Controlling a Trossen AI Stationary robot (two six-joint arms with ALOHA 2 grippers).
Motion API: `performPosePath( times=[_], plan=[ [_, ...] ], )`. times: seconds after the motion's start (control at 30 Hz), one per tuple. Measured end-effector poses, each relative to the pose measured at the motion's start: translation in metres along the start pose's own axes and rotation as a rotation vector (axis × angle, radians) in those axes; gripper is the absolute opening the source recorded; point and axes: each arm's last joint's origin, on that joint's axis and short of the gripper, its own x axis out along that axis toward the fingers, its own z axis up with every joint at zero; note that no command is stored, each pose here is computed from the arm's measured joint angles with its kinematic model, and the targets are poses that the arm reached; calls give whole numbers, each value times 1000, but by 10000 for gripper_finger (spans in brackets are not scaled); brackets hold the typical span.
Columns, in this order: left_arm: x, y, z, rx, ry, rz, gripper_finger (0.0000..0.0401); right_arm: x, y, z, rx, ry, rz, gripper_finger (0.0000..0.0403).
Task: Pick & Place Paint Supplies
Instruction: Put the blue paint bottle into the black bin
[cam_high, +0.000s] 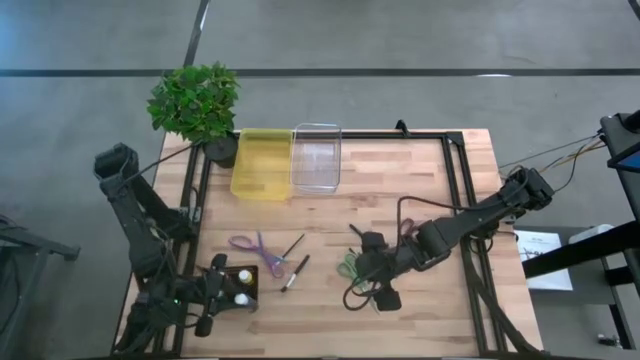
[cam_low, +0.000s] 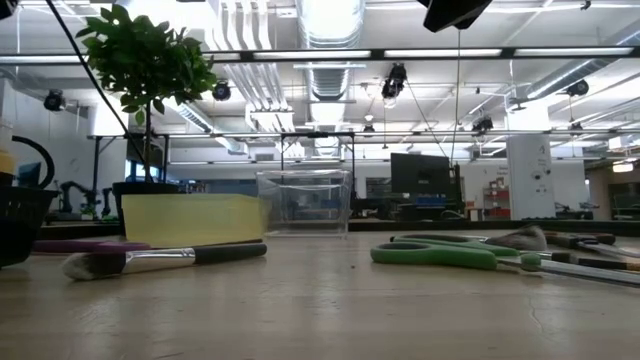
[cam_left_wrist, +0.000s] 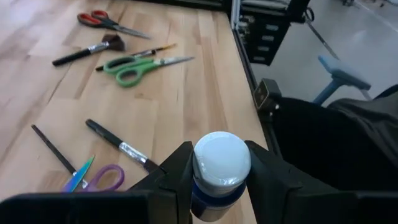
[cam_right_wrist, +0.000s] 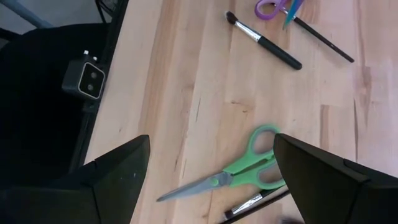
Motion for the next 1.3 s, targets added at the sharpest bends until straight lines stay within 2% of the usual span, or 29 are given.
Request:
performPosePath(
  times=[0.23, 0.7, 1.3],
  plan=[
    [1, 5, -10, 38, 72, 46, 115, 0, 5, -2, -6, -2, -2, 341],
    [6, 12, -26, -1, 94, 38, 115, 0, 8, -4, -6, -7, -18, 341],
    [4, 14, -28, 68, 91, 73, 115, 0, 8, -3, 3, -11, -17, 341]
  ],
)
